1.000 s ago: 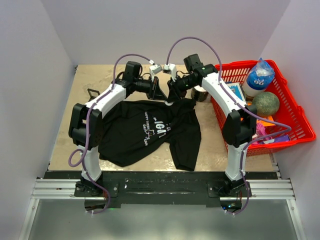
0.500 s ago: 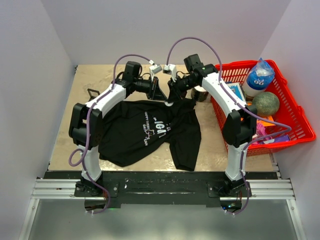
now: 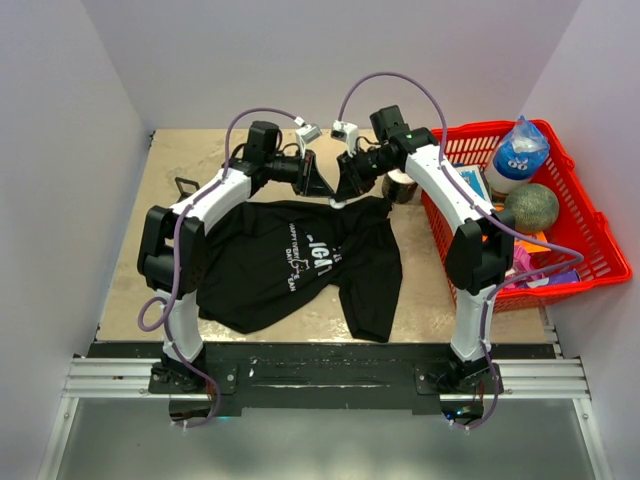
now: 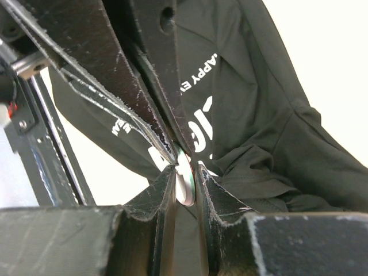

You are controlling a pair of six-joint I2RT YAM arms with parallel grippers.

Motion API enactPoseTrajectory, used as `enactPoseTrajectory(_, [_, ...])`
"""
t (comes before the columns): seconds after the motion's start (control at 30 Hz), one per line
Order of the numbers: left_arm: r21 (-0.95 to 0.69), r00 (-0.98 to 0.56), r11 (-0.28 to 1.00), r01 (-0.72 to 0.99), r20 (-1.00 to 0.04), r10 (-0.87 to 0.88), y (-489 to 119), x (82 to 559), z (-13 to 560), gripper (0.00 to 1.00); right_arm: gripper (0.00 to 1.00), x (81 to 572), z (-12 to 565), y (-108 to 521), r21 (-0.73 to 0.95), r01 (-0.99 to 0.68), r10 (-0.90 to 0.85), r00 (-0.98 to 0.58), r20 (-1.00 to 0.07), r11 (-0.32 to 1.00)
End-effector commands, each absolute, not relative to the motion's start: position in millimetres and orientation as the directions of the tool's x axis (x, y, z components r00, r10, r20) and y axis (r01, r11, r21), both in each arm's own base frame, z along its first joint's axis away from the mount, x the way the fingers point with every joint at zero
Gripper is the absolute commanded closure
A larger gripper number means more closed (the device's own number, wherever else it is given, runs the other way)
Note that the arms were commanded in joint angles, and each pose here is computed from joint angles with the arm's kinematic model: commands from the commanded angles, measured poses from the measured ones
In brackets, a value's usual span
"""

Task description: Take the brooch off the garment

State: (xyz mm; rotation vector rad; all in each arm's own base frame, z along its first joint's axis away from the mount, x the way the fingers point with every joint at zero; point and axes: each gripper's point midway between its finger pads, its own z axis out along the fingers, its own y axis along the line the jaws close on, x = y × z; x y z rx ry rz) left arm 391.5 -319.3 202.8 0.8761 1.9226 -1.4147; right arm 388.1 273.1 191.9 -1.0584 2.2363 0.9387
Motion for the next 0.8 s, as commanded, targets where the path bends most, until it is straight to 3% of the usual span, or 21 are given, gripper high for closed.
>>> enactPoseTrajectory(0.0, [-0.564, -0.581, 0.147, 0.812, -0.803, 0.129, -332, 377, 241, 1.00, 0.98, 408, 190, 289, 0.389, -0.769, -0.393, -0.609, -0.689, 0.507])
enactPoseTrajectory(0.23, [-0.584, -0.609, 0.193, 0.788, -0.785, 0.110, -333, 381, 239, 1.00, 0.94, 409, 180, 289, 0.435, -0.713, -0.353, -0.671, -0.652, 0.550])
enactPoseTrajectory(0.5, [-0.599, -0.619, 0.173, 0.782, -0.779, 0.100, -334, 378, 243, 1.00, 0.98, 416, 178, 292, 0.437, -0.700, -0.342, -0.681, -0.648, 0.564])
enactPoseTrajectory(0.6, [-0.605, -0.622, 0.161, 0.780, -0.777, 0.095, -335, 378, 245, 1.00, 0.91, 417, 176, 294, 0.461, -0.681, -0.324, -0.701, -0.635, 0.569])
enactPoseTrajectory(0.77, [-0.598, -0.612, 0.143, 0.789, -0.786, 0.085, -337, 380, 249, 1.00, 0.92, 417, 170, 293, 0.472, -0.655, -0.316, -0.725, -0.612, 0.590])
